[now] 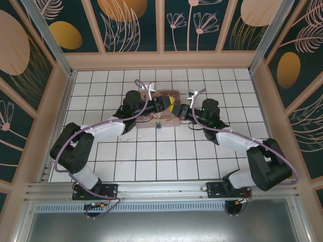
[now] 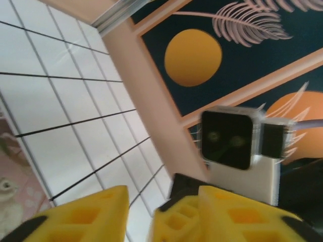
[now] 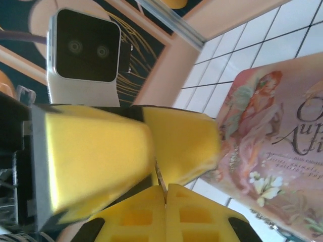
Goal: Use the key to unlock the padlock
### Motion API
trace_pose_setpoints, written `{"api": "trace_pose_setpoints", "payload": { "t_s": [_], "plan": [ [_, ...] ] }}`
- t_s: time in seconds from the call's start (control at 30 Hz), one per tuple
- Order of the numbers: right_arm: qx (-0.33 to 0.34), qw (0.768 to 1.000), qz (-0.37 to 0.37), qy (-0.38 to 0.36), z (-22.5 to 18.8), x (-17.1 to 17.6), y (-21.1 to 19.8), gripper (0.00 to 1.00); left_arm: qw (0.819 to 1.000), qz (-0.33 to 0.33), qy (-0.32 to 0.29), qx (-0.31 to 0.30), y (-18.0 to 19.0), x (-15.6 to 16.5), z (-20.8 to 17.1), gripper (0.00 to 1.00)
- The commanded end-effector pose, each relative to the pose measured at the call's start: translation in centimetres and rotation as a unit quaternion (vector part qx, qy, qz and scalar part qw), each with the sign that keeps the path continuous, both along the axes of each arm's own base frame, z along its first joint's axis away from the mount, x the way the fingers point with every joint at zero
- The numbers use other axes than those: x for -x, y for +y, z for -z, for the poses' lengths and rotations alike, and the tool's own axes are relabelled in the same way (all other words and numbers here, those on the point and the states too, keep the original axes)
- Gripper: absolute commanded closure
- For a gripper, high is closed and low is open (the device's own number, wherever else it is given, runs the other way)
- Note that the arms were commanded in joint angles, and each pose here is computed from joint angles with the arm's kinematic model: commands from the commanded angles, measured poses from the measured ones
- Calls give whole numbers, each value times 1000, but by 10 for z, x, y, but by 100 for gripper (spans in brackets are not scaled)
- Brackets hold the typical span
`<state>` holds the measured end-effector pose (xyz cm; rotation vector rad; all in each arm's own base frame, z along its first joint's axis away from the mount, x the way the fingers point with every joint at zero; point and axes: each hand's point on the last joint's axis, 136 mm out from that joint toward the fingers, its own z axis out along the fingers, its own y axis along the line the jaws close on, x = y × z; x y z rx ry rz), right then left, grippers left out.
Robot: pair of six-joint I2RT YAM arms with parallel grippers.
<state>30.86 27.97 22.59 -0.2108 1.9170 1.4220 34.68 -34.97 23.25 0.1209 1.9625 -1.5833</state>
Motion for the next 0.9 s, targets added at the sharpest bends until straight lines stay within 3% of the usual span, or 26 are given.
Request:
{"api": "trace_pose_setpoints", "payload": {
  "t_s": [0.0, 0.2, 0.47, 0.67, 0.87],
  "plan": [
    [123, 991, 47, -39, 11, -6, -4, 100, 999, -35, 9, -20, 9, -4, -14, 44],
    [235, 963, 106, -75, 27, -9, -10, 100, 995, -73, 47, -50, 20, -8, -27, 38],
    [334, 912, 174, -161, 23, -6, -8, 100, 982, -83, 152, -70, 25, 0, -6, 38],
    [364, 881, 213, -214, 13, 1, -6, 100, 973, -89, 208, -57, 27, 7, 10, 42],
    [355, 873, 234, -240, 0, 4, -5, 100, 967, -97, 230, -50, 31, 10, 18, 45]
  ]
}}
